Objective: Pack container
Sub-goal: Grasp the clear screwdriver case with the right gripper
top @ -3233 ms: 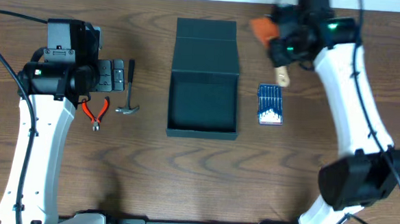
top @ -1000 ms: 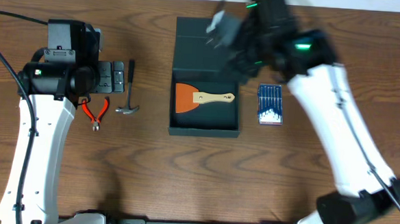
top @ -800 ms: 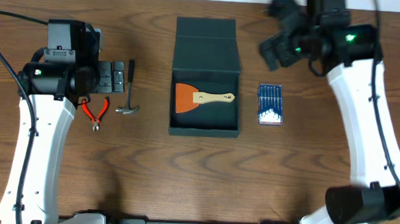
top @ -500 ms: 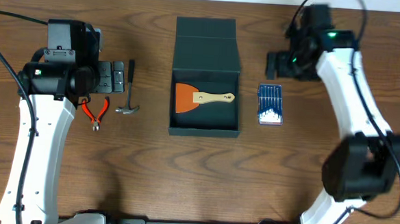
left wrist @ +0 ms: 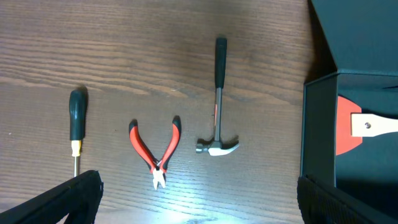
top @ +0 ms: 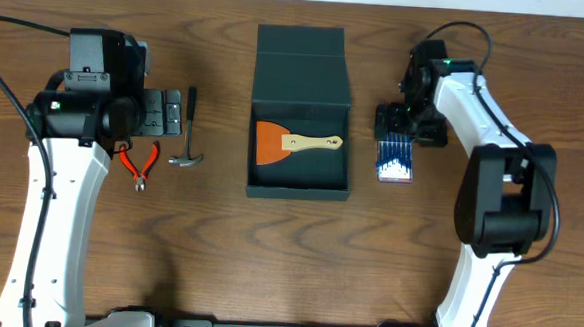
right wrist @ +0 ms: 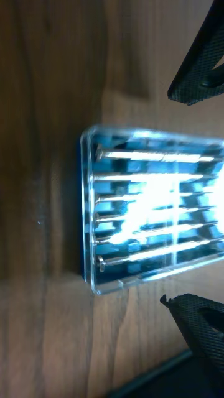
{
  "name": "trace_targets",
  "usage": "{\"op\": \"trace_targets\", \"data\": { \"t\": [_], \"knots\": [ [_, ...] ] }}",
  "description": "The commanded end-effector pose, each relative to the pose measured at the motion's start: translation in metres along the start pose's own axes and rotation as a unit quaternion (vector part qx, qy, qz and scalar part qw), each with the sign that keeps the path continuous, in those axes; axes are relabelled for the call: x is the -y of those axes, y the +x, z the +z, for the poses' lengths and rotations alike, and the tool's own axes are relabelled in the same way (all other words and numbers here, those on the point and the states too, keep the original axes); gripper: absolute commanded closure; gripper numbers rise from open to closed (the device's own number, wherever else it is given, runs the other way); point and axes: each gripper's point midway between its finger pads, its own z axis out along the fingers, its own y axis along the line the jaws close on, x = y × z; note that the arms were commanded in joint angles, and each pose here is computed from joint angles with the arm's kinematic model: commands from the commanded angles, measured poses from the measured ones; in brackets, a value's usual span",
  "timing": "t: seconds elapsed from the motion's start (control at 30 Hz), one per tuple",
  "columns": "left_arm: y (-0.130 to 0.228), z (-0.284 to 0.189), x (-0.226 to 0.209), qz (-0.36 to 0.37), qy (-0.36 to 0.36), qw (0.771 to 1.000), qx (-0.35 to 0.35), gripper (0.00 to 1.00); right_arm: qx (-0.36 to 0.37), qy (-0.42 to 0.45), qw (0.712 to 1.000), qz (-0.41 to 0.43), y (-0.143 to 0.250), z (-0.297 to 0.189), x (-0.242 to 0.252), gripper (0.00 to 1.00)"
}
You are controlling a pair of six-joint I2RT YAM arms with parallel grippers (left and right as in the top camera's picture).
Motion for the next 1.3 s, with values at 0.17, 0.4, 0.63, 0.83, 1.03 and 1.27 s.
{"op": "trace_targets", "data": {
  "t": [0.17,0.4,0.63,0.83,1.03,1.27],
  "knots": [
    [-0.005,-0.003,-0.001,0.005,0.002,1.000,0.005,0.02,-0.032,0.001,0.999,-0.023,0.011,0.029,-0.013,0.01],
    [-0.005,-0.003,-0.001,0.005,0.002,1.000,0.005,0.02,-0.053,0.009,0.998,-0.021,0.020,0.049,-0.007,0.16],
    [-0.005,-0.003,-0.001,0.005,0.002,1.000,0.005,0.02,-0.077,0.014,0.997,-0.019,0.038,0.068,-0.001,0.27],
    [-0.005,-0.003,-0.001,0.005,0.002,1.000,0.005,0.02,-0.078,0.008,0.997,-0.021,0.039,0.067,-0.003,0.32],
    [-0.005,-0.003,-0.001,0.005,0.002,1.000,0.005,0.02,-0.075,0.007,0.997,-0.028,0.036,0.063,-0.004,0.37],
    [-0.005,-0.003,-0.001,0.005,0.002,1.000,0.005,0.02,-0.030,-0.003,0.998,-0.056,0.015,0.024,-0.012,0.41]
  ]
}}
